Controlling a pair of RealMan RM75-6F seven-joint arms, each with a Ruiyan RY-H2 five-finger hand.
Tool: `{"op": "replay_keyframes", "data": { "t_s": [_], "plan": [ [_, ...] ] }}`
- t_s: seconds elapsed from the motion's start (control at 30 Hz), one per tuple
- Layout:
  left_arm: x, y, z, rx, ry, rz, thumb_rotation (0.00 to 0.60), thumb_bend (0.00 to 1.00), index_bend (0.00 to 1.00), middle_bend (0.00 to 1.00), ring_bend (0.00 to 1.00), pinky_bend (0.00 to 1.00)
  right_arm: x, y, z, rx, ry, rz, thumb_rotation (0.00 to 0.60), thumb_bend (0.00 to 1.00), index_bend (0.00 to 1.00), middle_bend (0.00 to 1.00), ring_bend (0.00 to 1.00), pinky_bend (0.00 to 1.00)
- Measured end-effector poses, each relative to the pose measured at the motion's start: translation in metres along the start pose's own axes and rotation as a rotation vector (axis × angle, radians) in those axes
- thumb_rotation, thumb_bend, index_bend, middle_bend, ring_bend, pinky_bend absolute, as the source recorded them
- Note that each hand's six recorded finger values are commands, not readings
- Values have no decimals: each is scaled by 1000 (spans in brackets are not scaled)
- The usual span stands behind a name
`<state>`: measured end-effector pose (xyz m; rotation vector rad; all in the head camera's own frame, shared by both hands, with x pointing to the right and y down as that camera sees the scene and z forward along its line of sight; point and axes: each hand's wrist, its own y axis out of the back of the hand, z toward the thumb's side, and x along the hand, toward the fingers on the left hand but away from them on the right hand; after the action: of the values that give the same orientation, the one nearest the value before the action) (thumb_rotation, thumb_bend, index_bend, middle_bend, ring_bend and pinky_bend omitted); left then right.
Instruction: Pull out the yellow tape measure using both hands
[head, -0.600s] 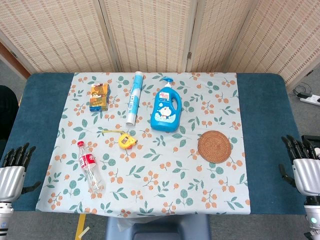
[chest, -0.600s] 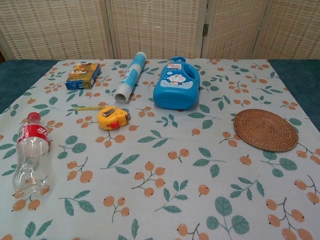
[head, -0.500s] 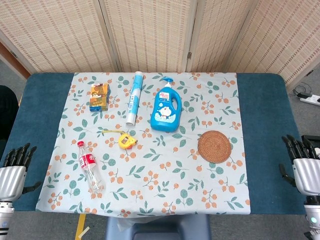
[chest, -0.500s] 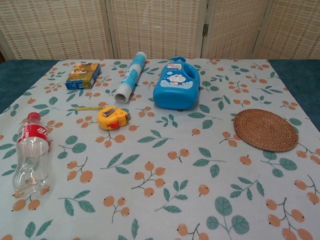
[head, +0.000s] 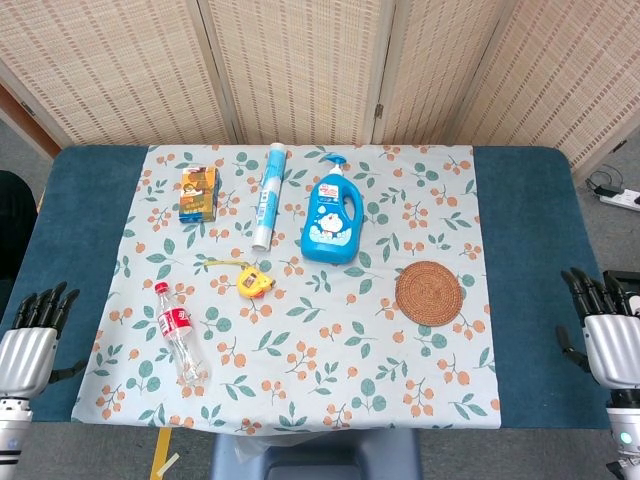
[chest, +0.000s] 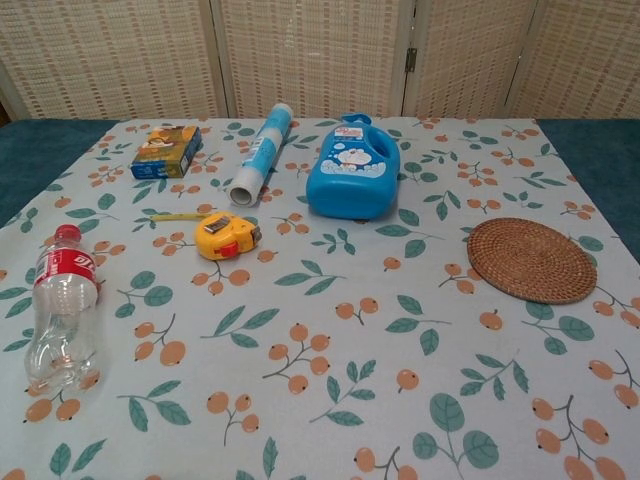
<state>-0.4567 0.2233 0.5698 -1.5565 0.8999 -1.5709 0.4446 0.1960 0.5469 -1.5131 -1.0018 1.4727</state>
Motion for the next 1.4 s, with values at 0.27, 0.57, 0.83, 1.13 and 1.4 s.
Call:
{"op": "replay_keyframes", "data": {
  "t_s": [0.27, 0.57, 0.83, 1.13, 1.4],
  "plan": [
    [23, 5, 19, -14, -94, 8, 600, 185, 69, 1, 9, 0, -1, 4, 1, 5, 4, -5, 600, 487, 62, 108, 139, 0],
    [68, 7, 65, -49, -286, -36, 600, 222, 101, 25, 26, 0, -2, 6, 3, 6, 12, -5, 600, 486, 62, 108, 143, 0],
    [115, 4, 121, -51, -479, -82, 600, 324, 143, 71, 56, 0, -1, 7, 4, 9, 15, -5, 600, 486, 62, 108, 150, 0],
    [154, -19, 171, -36, -579, -174, 600, 406, 165, 92, 60, 0, 2, 5, -1, 8, -1, 4, 600, 486, 61, 108, 152, 0],
    [174, -38, 202, 0, -612, -249, 600, 484, 167, 104, 60, 0, 0, 2, -3, 5, -7, 13, 600, 486, 62, 109, 162, 0]
  ]
}}
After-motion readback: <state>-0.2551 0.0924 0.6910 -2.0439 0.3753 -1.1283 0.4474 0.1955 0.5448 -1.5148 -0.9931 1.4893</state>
